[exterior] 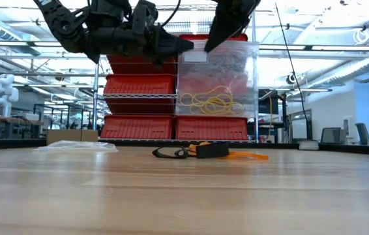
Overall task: Sort rubber bands
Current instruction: Close the transparent zip bag
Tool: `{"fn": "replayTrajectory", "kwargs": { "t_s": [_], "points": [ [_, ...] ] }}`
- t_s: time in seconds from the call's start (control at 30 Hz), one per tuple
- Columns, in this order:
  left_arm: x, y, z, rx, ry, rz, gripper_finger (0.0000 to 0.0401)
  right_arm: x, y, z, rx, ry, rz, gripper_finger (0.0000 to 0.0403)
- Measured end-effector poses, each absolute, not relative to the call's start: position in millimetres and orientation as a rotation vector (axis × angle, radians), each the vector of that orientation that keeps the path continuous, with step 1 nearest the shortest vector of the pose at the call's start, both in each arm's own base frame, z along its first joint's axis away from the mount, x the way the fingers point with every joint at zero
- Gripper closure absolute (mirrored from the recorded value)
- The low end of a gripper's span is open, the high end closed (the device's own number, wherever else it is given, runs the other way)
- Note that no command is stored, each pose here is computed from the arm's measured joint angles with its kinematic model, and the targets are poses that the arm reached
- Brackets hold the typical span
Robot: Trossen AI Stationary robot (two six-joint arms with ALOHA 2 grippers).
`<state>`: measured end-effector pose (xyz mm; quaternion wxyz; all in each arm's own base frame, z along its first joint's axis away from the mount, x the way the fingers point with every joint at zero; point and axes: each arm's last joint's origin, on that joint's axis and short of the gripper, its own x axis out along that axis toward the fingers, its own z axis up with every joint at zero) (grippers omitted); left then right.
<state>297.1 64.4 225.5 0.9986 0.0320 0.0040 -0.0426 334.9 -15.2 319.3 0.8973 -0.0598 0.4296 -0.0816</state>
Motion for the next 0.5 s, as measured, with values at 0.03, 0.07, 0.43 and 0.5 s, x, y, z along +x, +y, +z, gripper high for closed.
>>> {"fn": "replayTrajectory", "kwargs": {
  "t_s": [0.03, 0.07, 0.43, 0.5],
  "points": [
    [297.0, 65.0, 225.5, 0.064, 0.008, -0.085, 0.0396, 334.7, -15.2, 319.2, -0.119, 0.892, -0.171, 0.0390],
    [296.9, 65.5, 225.5, 0.064, 0.008, -0.083, 0.0396, 334.5, -15.2, 319.1, -0.115, 0.895, -0.174, 0.0390],
    [296.7, 67.6, 225.8, 0.064, 0.008, -0.078, 0.0399, 325.0, -15.3, 321.9, -0.089, 0.936, -0.189, 0.0390],
    [296.7, 67.6, 225.4, 0.063, 0.012, -0.078, 0.0400, 323.3, -15.2, 321.4, -0.086, 0.951, -0.190, 0.0390]
  ]
}}
